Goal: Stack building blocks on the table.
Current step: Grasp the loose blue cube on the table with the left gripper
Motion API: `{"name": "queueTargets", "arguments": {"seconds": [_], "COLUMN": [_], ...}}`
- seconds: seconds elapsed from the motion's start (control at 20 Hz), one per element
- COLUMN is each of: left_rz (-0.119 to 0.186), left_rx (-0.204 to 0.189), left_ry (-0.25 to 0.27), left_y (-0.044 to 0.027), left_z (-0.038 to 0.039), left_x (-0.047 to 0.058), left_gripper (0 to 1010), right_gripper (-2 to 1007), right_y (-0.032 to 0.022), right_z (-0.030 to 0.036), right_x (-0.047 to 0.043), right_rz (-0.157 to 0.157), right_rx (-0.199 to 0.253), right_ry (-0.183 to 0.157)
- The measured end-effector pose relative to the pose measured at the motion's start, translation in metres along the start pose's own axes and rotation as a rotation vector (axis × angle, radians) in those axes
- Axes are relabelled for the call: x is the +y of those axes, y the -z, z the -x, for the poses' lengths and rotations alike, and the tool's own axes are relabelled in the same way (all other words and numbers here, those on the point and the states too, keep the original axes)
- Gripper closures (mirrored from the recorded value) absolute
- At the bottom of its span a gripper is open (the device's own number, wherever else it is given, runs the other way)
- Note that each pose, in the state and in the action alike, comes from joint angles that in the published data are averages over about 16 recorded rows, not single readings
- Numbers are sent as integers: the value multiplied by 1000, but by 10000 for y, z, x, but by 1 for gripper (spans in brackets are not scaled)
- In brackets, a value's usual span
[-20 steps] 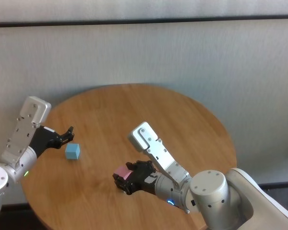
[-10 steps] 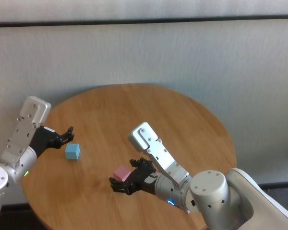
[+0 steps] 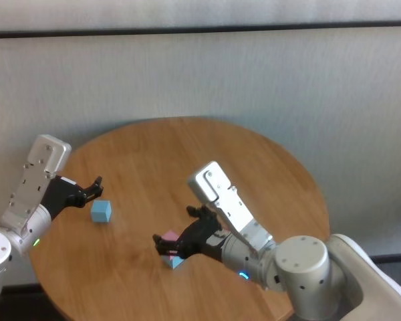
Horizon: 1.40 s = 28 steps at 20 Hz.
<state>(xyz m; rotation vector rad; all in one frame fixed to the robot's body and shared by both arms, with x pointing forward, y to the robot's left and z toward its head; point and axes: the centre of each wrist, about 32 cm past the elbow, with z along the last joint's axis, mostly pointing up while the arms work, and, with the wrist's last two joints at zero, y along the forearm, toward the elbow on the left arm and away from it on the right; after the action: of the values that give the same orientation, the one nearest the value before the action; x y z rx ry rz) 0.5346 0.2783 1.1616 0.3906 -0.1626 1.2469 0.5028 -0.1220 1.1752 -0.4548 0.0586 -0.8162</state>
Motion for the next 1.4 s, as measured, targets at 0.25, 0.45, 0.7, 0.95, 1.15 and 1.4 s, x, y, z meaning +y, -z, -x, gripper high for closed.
{"name": "queueTargets", "arguments": {"seconds": [0.25,0.45,0.7,0.95,1.15,1.4], "left_rz": [0,0,0,0,0,-3], "left_rx": [0,0,0,0,0,1], "left_ry": [0,0,0,0,0,1], "left_y": [0,0,0,0,0,-6], "left_z": [0,0,0,0,0,7], "left_x": [0,0,0,0,0,-5], "left_gripper": [8,8,8,8,8,8], "right_gripper": [0,0,0,0,0,0], "right_y": [21,54,123,215,263,303], "right_z": [-72,-144,-242,-328,-373,-399], "right_x": [-74,-120,-150,-142,-134,-121], "right_rz": [-101,-177,-263,-313,-334,-350], "right_rx": [-42,-73,-124,-192,-237,-285], "right_ry": [90,184,318,422,459,482]}}
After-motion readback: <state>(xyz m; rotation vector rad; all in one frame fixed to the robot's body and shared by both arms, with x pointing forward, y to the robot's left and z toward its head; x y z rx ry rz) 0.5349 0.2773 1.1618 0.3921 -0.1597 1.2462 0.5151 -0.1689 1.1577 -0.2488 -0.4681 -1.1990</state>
